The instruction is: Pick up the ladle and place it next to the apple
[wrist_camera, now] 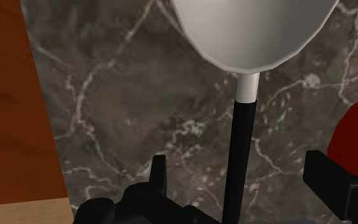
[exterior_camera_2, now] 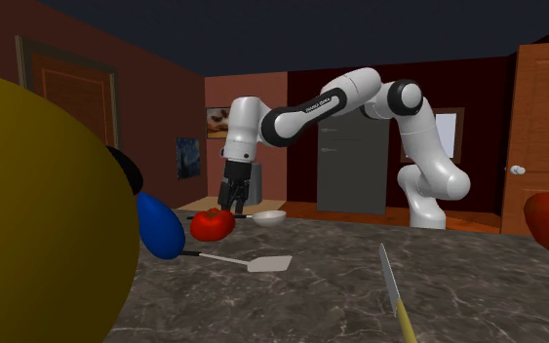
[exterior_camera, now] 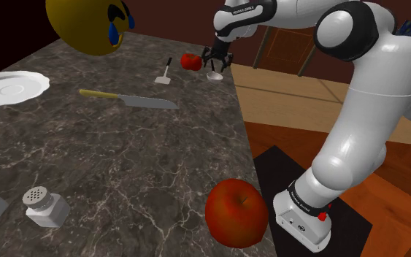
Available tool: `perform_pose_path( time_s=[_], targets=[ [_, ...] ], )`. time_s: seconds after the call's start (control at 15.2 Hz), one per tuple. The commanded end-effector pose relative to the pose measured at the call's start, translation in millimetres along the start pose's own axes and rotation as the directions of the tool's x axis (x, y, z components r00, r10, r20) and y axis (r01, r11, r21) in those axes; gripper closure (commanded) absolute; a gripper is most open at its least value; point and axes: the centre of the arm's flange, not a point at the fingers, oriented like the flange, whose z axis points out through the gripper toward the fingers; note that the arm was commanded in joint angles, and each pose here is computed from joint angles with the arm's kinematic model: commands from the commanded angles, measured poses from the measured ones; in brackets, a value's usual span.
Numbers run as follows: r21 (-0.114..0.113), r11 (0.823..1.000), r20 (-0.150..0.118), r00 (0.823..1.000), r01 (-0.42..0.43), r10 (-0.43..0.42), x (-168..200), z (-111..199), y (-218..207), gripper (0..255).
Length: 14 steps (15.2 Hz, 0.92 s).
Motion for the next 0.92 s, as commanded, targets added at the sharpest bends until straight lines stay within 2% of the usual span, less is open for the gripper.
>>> perform_pose_path(
  time_s=[0.0,0.4,0.46,0.86],
  targets=[
    [0.000,1.000,-0.001,1.000,0.000,0.000,-0.3,3.3,-0.6,0],
    [0.000,1.000,0.000,1.000,0.000,0.000,-0.3,3.3,-0.6,0],
    [0.000,1.000,0.000,1.000,0.000,0.000,-0.3,3.3,-0.6,255],
    [0.000,1.000,0.000,1.000,0.000,0.000,-0.7,3.1,-0.8,255]
  ],
)
